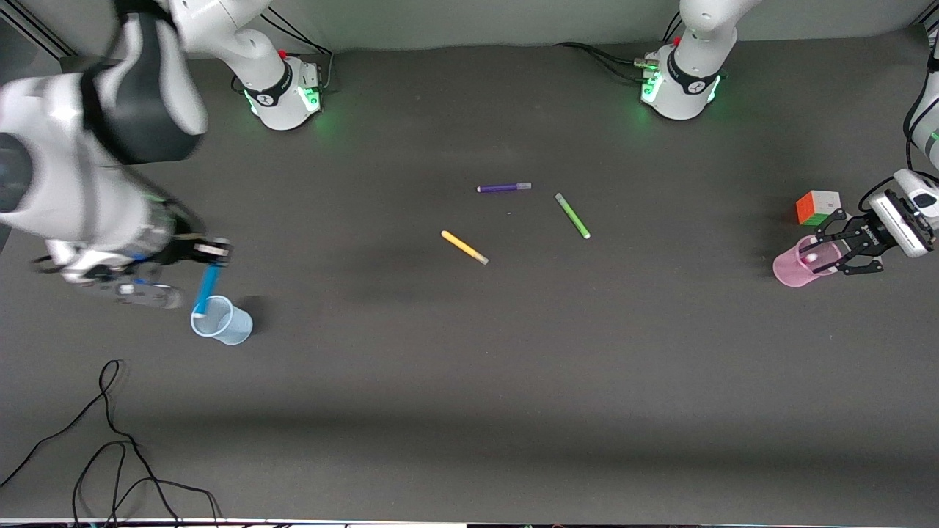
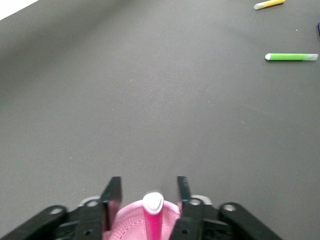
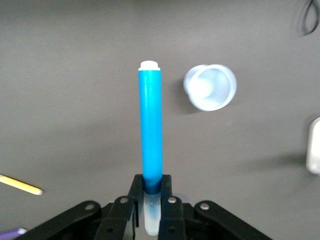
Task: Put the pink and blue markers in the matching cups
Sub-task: 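Carry the blue marker to the clear cup with the right gripper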
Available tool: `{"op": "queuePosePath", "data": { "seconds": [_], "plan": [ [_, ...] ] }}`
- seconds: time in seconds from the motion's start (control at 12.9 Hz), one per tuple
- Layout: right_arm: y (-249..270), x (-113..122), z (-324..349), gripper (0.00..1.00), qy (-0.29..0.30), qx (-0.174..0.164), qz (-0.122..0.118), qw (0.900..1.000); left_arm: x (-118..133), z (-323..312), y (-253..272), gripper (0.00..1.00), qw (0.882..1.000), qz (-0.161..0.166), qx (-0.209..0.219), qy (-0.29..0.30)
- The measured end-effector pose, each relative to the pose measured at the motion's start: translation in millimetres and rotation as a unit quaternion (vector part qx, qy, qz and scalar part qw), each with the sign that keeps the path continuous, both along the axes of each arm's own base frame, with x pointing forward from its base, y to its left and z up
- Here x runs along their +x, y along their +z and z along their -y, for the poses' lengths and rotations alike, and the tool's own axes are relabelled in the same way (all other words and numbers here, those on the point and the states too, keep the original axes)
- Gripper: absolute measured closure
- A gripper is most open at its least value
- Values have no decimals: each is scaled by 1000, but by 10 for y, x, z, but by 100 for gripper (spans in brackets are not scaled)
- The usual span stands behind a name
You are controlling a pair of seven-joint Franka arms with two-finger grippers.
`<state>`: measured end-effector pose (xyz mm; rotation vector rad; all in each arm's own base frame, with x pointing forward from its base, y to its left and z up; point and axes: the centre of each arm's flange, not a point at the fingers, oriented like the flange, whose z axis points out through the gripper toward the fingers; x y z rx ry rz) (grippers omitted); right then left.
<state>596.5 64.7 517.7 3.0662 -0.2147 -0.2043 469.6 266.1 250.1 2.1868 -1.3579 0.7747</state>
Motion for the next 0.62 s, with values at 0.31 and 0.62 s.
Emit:
{"op": "queuePosePath", "data": {
  "seconds": [0.31, 0.62],
  "plan": [
    [69, -37, 939, 83, 81, 10, -6, 997, 46, -21, 55, 35, 1000, 7, 4, -1],
    [11, -155, 1238, 83, 114, 25, -39, 992, 384, 37, 625, 45, 999, -13, 38, 19]
  ]
}}
